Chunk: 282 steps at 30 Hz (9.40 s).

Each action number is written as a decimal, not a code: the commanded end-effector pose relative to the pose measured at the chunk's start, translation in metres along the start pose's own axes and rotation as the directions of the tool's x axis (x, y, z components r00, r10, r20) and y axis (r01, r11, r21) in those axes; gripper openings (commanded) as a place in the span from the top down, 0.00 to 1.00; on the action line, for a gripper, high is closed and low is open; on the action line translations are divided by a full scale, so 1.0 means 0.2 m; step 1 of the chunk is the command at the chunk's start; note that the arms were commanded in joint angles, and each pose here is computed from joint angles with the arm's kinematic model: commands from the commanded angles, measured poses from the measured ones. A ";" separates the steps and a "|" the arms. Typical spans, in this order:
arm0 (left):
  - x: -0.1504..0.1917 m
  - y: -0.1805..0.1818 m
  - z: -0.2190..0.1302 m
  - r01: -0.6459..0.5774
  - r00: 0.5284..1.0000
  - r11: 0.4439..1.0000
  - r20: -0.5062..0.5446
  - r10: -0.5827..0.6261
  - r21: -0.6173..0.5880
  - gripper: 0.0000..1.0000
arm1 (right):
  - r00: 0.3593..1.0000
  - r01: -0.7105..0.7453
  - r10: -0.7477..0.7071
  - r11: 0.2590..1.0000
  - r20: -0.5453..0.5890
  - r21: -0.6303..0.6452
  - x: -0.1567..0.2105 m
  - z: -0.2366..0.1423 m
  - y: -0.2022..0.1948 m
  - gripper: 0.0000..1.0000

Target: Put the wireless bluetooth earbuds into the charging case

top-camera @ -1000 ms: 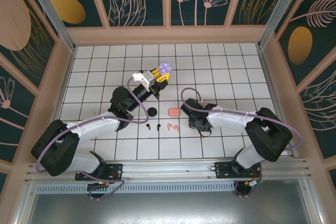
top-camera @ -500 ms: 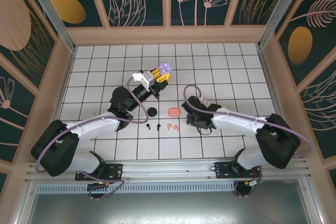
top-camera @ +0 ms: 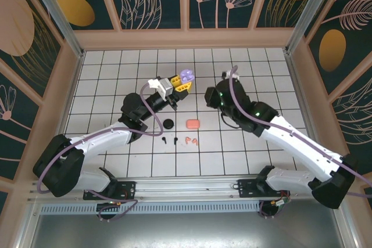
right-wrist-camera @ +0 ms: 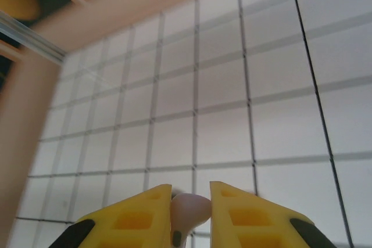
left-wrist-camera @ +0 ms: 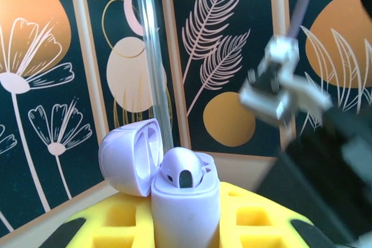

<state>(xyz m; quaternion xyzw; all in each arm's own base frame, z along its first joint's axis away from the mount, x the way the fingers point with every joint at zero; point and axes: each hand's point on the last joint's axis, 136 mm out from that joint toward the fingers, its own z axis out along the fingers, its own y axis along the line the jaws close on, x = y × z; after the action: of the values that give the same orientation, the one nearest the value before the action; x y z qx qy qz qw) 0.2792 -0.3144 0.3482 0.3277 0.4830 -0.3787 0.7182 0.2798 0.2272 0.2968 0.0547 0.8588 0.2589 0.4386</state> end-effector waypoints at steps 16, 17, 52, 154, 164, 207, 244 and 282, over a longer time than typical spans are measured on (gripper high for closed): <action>-0.06 -0.06 0.10 0.039 0.999 0.993 0.016 -0.040 0.109 1.00 | 0.932 0.336 -0.276 0.903 0.236 -0.267 -0.41 -0.26 0.48 0.79; -0.05 -0.06 0.10 0.041 0.999 0.993 0.013 -0.043 0.110 1.00 | 0.931 0.340 -0.281 0.901 0.234 -0.271 -0.41 -0.25 0.49 0.79; -0.09 -0.06 0.11 0.037 0.999 0.993 0.034 -0.041 0.116 1.00 | 0.931 0.365 -0.344 0.891 0.125 -0.269 -0.18 -0.06 0.44 0.82; 1.40 0.10 0.35 0.695 0.301 0.407 -0.275 -0.913 -0.592 1.00 | 0.989 -0.145 0.141 0.979 0.037 0.145 -0.11 -0.03 -0.62 0.45; 1.68 0.09 0.35 0.648 0.161 0.291 -0.247 -0.956 -0.704 0.96 | 0.990 -0.140 0.139 0.982 0.019 0.127 -0.08 -0.03 -0.61 0.44; 0.72 0.51 0.27 0.284 0.676 0.673 -0.355 -0.645 -0.683 0.16 | 0.966 -0.087 0.120 0.985 -0.227 0.150 0.30 0.19 -0.55 0.29; 0.16 0.86 -0.45 0.067 0.903 0.421 -0.125 -0.412 -0.904 0.01 | 0.799 0.292 -0.013 0.883 -0.602 0.368 1.07 0.81 -0.43 0.24; 0.24 0.79 -0.50 0.282 0.851 0.358 0.060 -0.521 -0.890 0.03 | 0.825 0.129 0.109 0.919 -0.555 0.373 1.06 0.79 -0.38 0.55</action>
<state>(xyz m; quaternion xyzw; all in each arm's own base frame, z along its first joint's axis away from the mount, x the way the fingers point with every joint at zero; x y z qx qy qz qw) 0.3835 -0.1591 0.2883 -0.2146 0.7496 -0.2051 0.5915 0.2882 0.2803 0.0204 0.0550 0.9857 0.0366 0.1549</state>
